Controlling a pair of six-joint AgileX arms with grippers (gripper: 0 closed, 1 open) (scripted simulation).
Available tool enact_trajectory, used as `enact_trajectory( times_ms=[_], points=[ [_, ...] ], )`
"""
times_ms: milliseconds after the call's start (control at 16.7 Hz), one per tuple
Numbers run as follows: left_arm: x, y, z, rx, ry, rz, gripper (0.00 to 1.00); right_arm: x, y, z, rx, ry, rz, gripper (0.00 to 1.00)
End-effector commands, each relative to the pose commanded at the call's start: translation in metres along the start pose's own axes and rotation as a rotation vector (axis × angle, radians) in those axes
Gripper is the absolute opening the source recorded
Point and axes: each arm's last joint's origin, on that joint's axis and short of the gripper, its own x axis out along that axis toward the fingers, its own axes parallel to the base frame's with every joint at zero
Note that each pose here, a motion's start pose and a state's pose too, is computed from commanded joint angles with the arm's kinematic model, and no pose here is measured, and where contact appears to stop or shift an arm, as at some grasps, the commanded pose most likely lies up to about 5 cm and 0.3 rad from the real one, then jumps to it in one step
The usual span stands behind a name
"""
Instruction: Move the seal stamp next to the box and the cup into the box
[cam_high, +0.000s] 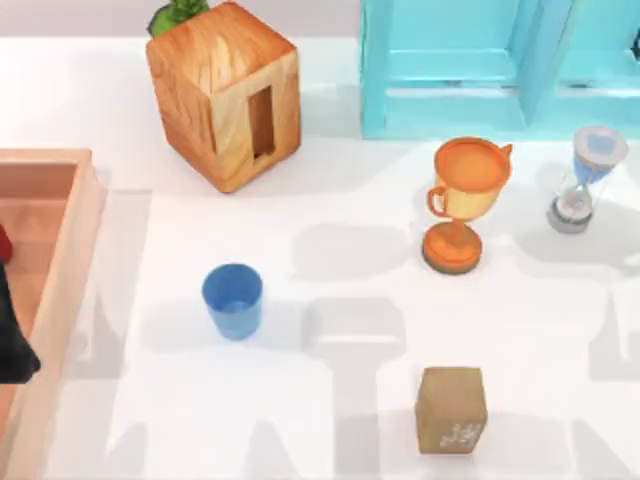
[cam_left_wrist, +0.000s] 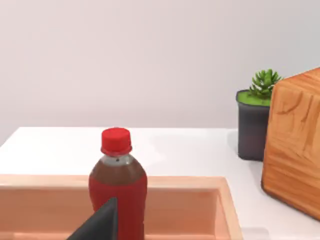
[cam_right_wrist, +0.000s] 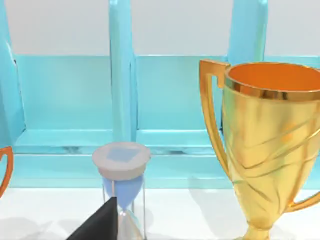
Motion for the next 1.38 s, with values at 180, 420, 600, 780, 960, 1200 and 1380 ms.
enact_trajectory(
  times_ms=[180, 420, 600, 780, 960, 1200, 1380],
  points=[
    [0.000, 0.000, 0.001, -0.007, 0.008, 0.000, 1.00, 0.000, 0.000, 0.000, 0.000, 0.000, 0.000, 1.00],
    [0.003, -0.002, 0.023, -0.100, 0.119, 0.000, 1.00, 0.000, 0.000, 0.000, 0.000, 0.000, 0.000, 1.00],
    [0.016, -0.007, 0.050, -0.210, 0.290, 0.005, 1.00, 0.000, 0.000, 0.000, 0.000, 0.000, 0.000, 1.00],
    [0.046, -0.019, 0.077, -0.312, 0.530, 0.025, 1.00, 0.000, 0.000, 0.000, 0.000, 0.000, 0.000, 1.00],
    [0.092, -0.045, 0.091, -0.368, 0.810, 0.069, 1.00, 0.000, 0.000, 0.000, 0.000, 0.000, 0.000, 1.00],
    [0.153, -0.107, 0.081, -0.337, 1.159, 0.142, 1.00, 0.000, 0.000, 0.000, 0.000, 0.000, 0.000, 1.00],
    [0.177, -0.169, 0.066, -0.260, 1.342, 0.177, 1.00, 0.000, 0.000, 0.000, 0.000, 0.000, 0.000, 1.00]
  ],
)
